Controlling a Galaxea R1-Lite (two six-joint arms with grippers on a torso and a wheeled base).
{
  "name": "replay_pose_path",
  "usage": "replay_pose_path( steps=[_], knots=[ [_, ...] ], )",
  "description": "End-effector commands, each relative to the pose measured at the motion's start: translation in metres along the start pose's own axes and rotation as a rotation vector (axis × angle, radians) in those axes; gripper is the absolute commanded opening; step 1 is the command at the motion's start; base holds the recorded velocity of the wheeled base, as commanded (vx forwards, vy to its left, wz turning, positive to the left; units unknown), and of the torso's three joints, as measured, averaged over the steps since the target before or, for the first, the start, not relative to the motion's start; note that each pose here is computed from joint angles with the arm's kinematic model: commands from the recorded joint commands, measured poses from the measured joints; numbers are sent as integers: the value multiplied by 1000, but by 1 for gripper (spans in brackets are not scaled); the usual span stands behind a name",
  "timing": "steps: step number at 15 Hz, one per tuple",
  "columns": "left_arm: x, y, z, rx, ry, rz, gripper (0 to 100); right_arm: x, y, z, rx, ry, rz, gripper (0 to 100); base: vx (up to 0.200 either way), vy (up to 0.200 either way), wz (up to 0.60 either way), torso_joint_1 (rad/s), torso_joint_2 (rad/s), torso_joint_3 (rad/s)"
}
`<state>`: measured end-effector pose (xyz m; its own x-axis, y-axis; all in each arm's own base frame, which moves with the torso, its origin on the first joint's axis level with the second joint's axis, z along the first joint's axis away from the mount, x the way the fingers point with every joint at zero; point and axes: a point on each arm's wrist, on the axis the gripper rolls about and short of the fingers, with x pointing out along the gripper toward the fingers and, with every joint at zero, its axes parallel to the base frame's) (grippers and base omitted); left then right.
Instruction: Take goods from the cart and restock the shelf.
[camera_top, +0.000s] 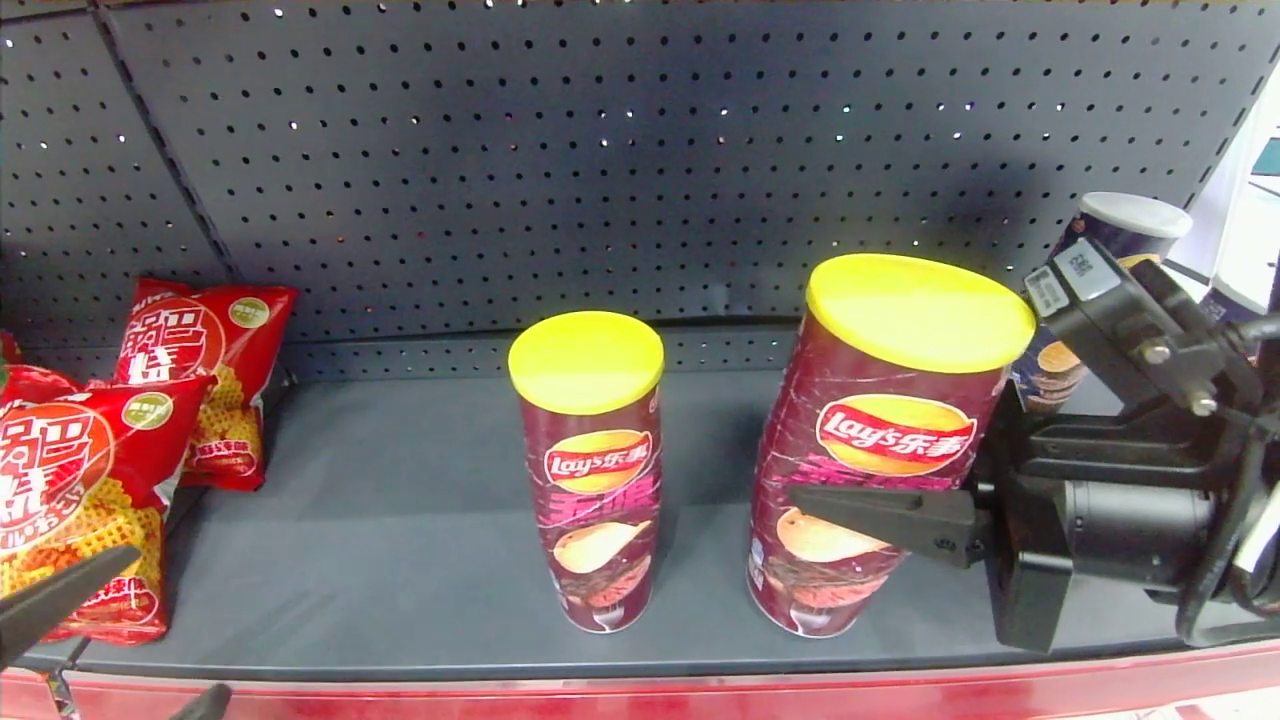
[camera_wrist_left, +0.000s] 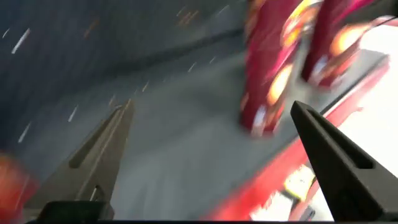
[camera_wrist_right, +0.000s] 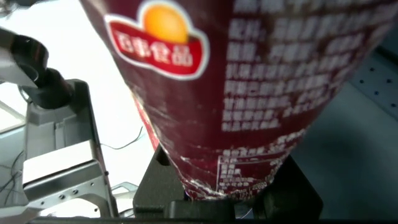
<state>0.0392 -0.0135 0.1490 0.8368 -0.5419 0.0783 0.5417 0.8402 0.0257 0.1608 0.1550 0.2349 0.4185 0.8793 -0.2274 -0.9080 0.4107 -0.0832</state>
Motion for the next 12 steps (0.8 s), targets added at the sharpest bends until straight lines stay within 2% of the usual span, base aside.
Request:
replay_pose_path(
  steps=[1, 2, 4, 5, 6, 7, 10, 11, 12],
  knots=[
    [-57, -31, -17, 10, -87, 206, 100, 1, -5, 1, 3, -1, -16, 0, 0, 0, 0, 0, 0, 0],
    [-67, -35, -32, 0, -80, 258, 100, 1, -8, 3, 2, -7, -27, 0, 0, 0, 0, 0, 0, 0],
    [-67, -32, -40, -28, -51, 356, 100, 0, -11, 4, 5, -10, -40, 0, 0, 0, 0, 0, 0, 0],
    [-65, -29, -51, -38, -15, 379, 100, 0, -11, 4, 7, -10, -43, 0, 0, 0, 0, 0, 0, 0],
    [-63, -27, -62, -25, 23, 413, 100, -1, -12, 4, 15, -10, -46, 0, 0, 0, 0, 0, 0, 0],
    [-63, -27, -63, 23, 41, 426, 100, -1, -13, 3, 19, -10, -50, 0, 0, 0, 0, 0, 0, 0],
    [-63, -27, -63, 32, 46, 433, 100, -2, -14, 3, 21, -9, -58, 0, 0, 0, 0, 0, 0, 0],
    [-65, -24, -68, 19, 95, 582, 100, -3, -19, 3, 25, -8, -77, 0, 0, 0, 0, 0, 0, 0],
    [-65, -24, -68, -24, 80, 571, 100, -4, -19, 3, 27, -9, -79, 0, 0, 0, 0, 0, 0, 0]
  ],
)
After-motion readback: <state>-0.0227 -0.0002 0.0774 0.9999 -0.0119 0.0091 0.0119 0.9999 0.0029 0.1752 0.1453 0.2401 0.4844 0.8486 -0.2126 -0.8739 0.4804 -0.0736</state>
